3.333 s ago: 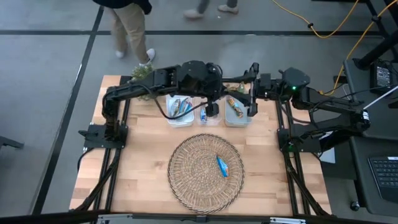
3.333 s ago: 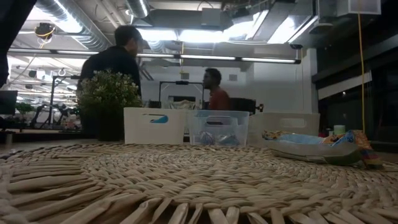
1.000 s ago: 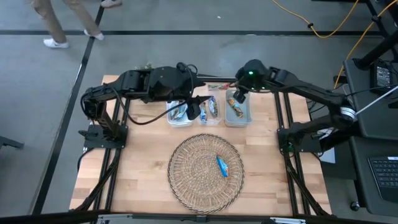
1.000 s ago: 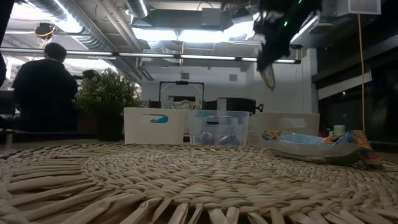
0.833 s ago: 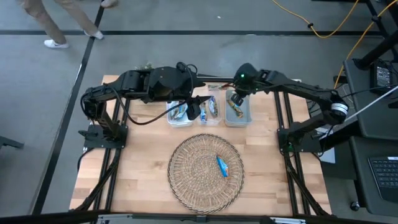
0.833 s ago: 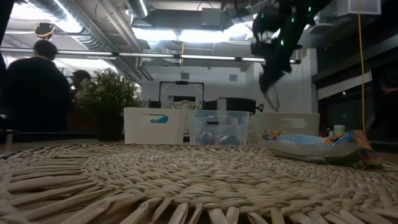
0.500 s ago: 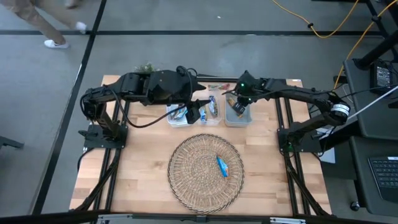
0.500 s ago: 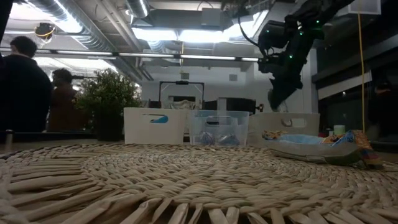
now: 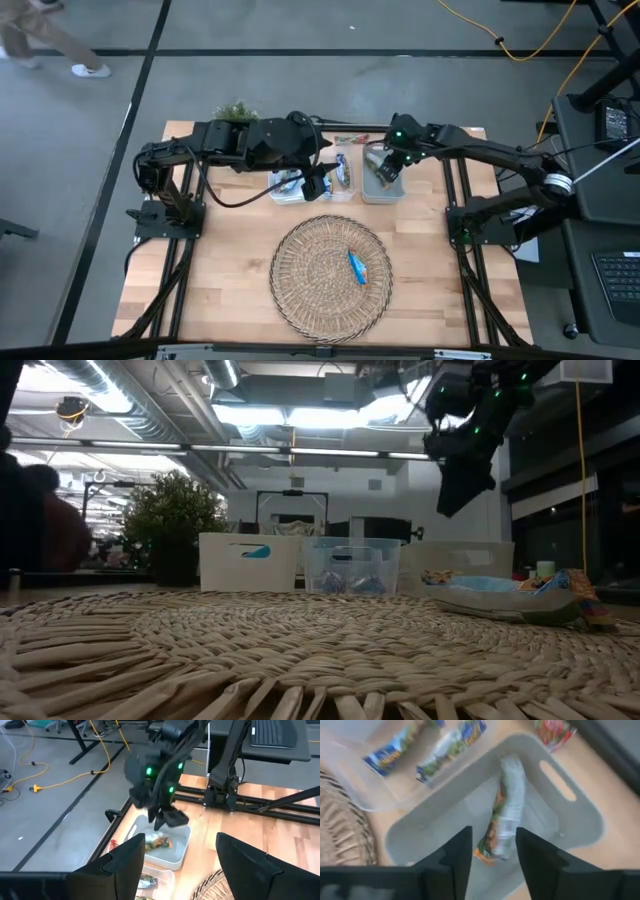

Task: Pick and place Granola Bars by type
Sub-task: Put the bottom yellow granola bar into the gray bin, then put the yellow granola bar into the gray bin

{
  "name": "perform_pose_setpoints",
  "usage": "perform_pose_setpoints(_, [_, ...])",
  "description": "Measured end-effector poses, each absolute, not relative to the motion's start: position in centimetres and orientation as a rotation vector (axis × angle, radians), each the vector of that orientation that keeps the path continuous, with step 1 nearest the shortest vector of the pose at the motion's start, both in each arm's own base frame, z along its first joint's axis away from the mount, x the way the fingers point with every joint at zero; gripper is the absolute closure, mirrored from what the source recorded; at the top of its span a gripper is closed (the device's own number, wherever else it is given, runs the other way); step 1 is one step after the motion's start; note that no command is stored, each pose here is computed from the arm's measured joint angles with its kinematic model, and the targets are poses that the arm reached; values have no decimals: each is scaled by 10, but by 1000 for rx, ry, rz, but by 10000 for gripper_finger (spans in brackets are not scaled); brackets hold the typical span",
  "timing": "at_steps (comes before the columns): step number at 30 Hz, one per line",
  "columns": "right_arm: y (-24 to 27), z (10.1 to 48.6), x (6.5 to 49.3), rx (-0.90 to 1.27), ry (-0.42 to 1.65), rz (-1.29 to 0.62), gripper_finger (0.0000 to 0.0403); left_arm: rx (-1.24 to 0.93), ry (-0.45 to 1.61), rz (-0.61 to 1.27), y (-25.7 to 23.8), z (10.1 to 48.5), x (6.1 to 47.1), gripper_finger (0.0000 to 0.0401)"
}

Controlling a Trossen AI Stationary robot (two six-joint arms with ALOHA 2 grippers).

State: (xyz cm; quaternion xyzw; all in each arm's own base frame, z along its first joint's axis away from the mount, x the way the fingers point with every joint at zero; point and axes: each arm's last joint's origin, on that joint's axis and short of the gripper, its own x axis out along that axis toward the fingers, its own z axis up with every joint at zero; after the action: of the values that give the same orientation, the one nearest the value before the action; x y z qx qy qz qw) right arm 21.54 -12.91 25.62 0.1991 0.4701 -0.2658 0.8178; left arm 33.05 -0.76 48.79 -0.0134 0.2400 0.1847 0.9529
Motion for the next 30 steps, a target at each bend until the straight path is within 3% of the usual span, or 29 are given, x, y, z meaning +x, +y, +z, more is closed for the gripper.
perform_pose_setpoints(5, [-110, 296, 204, 383, 896, -514, 221, -18, 493, 373, -8, 488, 330, 166])
perform_pose_setpoints(9, [-77, 323, 192, 424, 772, -309, 218, -10, 507, 371, -8, 487, 330, 166])
perform_pose_setpoints(17, [1, 349, 169, 563, 710, 23, 217, 31, 545, 362, -8, 484, 328, 166])
perform_pose_setpoints(23, [30, 360, 158, 583, 597, -61, 217, 83, 551, 347, -7, 485, 327, 166])
perform_pose_setpoints(30, [65, 340, 193, 565, 677, -70, 235, 150, 570, 327, -7, 485, 326, 166])
